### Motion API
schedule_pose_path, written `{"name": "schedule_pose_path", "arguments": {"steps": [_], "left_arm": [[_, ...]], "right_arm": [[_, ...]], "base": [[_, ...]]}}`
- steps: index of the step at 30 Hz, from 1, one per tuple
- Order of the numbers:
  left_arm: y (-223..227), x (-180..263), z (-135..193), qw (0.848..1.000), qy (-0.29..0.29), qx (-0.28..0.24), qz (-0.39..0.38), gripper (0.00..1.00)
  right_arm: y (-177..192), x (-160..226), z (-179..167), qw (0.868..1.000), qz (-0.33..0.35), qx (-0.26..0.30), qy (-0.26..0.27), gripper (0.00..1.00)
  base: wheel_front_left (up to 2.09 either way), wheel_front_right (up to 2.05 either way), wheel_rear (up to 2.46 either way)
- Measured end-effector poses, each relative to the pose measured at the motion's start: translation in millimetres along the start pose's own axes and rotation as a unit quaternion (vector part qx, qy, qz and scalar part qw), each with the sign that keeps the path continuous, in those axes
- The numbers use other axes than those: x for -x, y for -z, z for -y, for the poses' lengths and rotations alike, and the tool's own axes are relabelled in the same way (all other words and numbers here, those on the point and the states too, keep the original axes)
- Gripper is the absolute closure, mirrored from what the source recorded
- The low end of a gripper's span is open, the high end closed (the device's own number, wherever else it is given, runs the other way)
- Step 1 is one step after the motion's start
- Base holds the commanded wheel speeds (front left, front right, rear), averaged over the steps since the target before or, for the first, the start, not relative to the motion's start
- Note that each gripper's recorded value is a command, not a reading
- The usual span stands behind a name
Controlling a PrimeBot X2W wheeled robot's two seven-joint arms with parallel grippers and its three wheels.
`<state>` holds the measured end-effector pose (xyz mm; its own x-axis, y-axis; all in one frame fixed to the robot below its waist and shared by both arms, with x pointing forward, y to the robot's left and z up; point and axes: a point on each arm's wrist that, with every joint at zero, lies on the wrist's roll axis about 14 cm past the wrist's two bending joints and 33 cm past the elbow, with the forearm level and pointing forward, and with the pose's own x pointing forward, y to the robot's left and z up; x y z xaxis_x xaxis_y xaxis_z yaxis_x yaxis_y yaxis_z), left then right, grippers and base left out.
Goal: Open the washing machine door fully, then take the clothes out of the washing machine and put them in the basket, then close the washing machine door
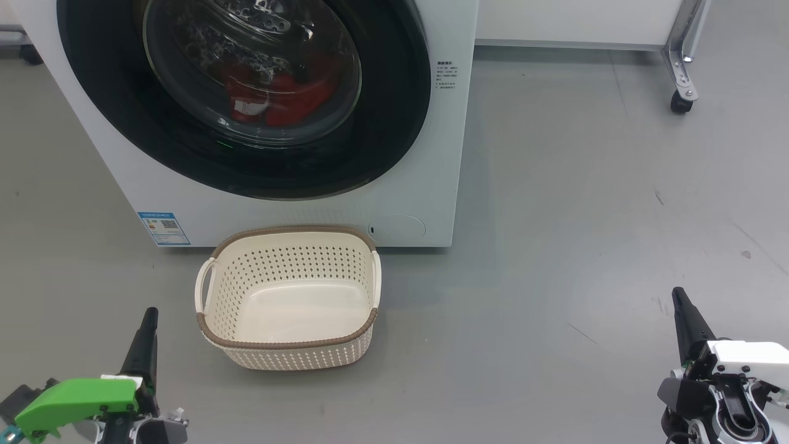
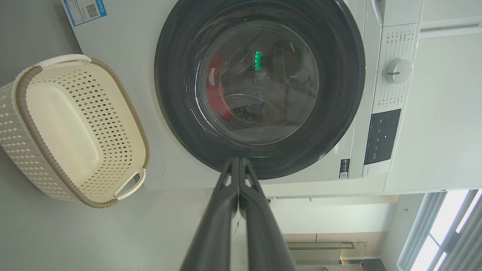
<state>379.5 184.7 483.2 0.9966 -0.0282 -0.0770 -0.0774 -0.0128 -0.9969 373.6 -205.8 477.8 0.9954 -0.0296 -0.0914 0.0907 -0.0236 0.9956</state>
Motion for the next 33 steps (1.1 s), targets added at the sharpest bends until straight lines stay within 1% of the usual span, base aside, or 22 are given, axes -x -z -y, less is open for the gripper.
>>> {"name": "schedule_pose_path", "arguments": {"steps": [17,19,20,21,22,24,33], "left_arm": [[0,0,0,1.0,-0.001,0.0,0.0,1.0],[3,2,-10,1.0,-0.015,0.005,0.0,1.0],[4,5,-16,1.0,-0.023,0.008,-0.001,0.0],[5,7,-23,0.999,-0.034,0.011,-0.001,1.0],[6,11,-29,0.999,-0.043,0.014,-0.001,0.0],[8,14,-36,0.998,-0.054,0.016,0.0,0.0],[8,12,-33,0.999,-0.049,0.009,0.007,0.0]], "right_arm": [[0,0,0,1.0,0.0,0.0,0.001,1.0],[2,4,11,1.0,0.0,-0.005,0.016,1.0],[3,8,19,1.0,0.0,-0.008,0.027,0.0],[4,11,27,0.999,0.0,-0.011,0.04,1.0],[6,15,35,0.999,0.001,-0.014,0.051,0.0],[7,19,42,0.998,0.001,-0.018,0.06,0.0],[5,18,38,0.998,0.011,-0.003,0.055,0.0]], "base": [[0.0,0.0,0.0],[0.0,0.0,0.0],[0.0,0.0,0.0],[0.0,0.0,0.0],[0.0,0.0,0.0],[0.0,0.0,0.0],[0.0,0.0,0.0]]}}
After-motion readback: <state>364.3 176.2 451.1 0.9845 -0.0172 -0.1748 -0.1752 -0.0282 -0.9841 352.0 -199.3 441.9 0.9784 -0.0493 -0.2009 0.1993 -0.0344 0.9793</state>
